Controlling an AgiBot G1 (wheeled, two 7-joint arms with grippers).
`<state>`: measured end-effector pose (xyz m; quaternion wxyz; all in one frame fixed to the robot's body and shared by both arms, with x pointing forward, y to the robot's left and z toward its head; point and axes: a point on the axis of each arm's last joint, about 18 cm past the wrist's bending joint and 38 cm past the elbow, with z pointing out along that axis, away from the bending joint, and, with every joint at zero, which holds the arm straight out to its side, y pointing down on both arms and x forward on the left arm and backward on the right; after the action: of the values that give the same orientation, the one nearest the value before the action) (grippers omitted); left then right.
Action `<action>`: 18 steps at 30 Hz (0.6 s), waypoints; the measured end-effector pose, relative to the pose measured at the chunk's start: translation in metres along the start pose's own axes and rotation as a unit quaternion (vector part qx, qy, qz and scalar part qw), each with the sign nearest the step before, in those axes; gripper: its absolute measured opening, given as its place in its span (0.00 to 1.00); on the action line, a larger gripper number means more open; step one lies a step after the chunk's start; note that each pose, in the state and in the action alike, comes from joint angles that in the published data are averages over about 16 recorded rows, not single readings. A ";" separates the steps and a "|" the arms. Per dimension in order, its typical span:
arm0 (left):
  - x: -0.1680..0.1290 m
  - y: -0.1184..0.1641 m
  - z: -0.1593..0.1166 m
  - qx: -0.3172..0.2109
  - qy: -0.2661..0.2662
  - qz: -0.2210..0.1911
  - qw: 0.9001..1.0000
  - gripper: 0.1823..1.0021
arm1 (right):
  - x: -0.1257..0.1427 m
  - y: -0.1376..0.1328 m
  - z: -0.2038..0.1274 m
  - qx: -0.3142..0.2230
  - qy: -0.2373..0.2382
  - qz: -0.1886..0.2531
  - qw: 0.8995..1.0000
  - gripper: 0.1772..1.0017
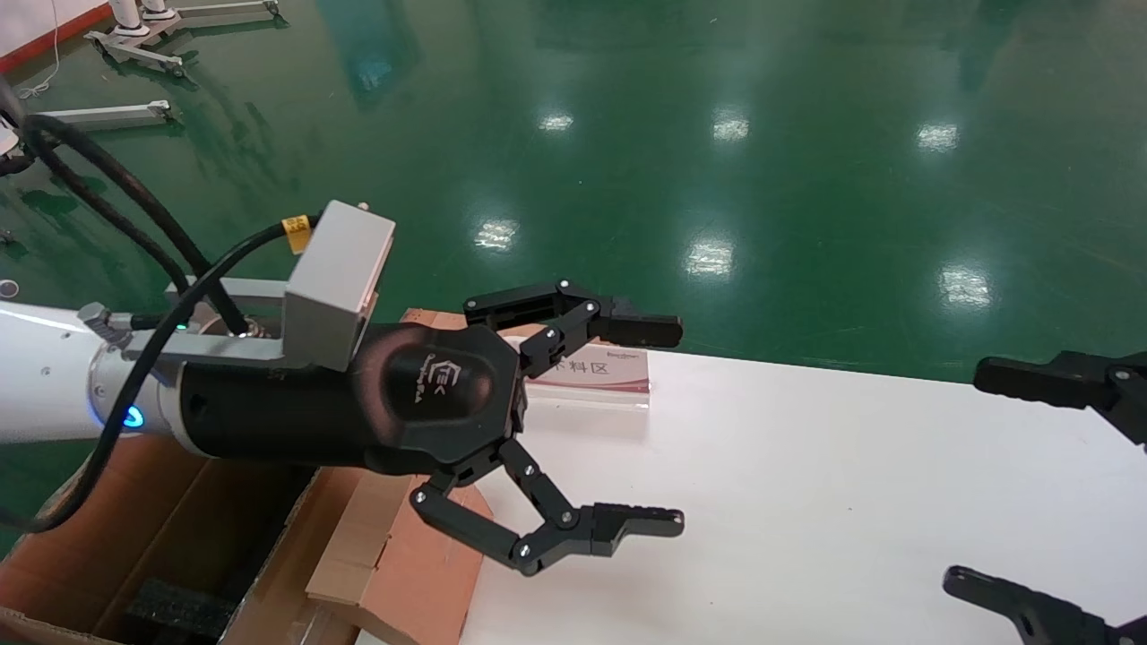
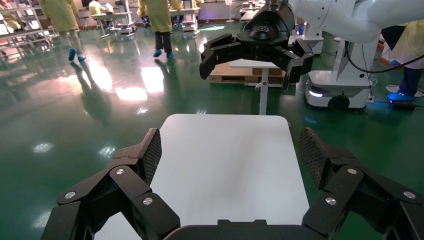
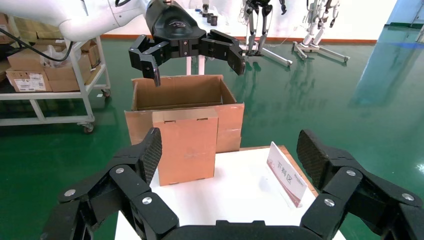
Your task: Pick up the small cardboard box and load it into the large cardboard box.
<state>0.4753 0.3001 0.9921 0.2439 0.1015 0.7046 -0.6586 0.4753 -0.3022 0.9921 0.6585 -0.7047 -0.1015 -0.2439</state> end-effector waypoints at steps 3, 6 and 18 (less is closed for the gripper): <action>0.000 0.000 0.000 0.000 0.000 0.000 1.000 1.00 | 0.000 0.000 0.000 0.000 0.000 0.000 1.000 1.00; 0.000 0.000 0.000 0.000 0.000 0.000 1.000 1.00 | 0.000 0.000 0.000 0.000 0.000 0.000 1.000 1.00; -0.002 0.002 -0.002 -0.016 -0.007 -0.004 1.000 1.00 | 0.000 0.000 0.000 0.000 0.000 0.000 1.000 1.00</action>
<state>0.4780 0.3029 0.9912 0.2478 0.0902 0.7140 -0.6486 0.4754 -0.3022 0.9921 0.6585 -0.7047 -0.1015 -0.2439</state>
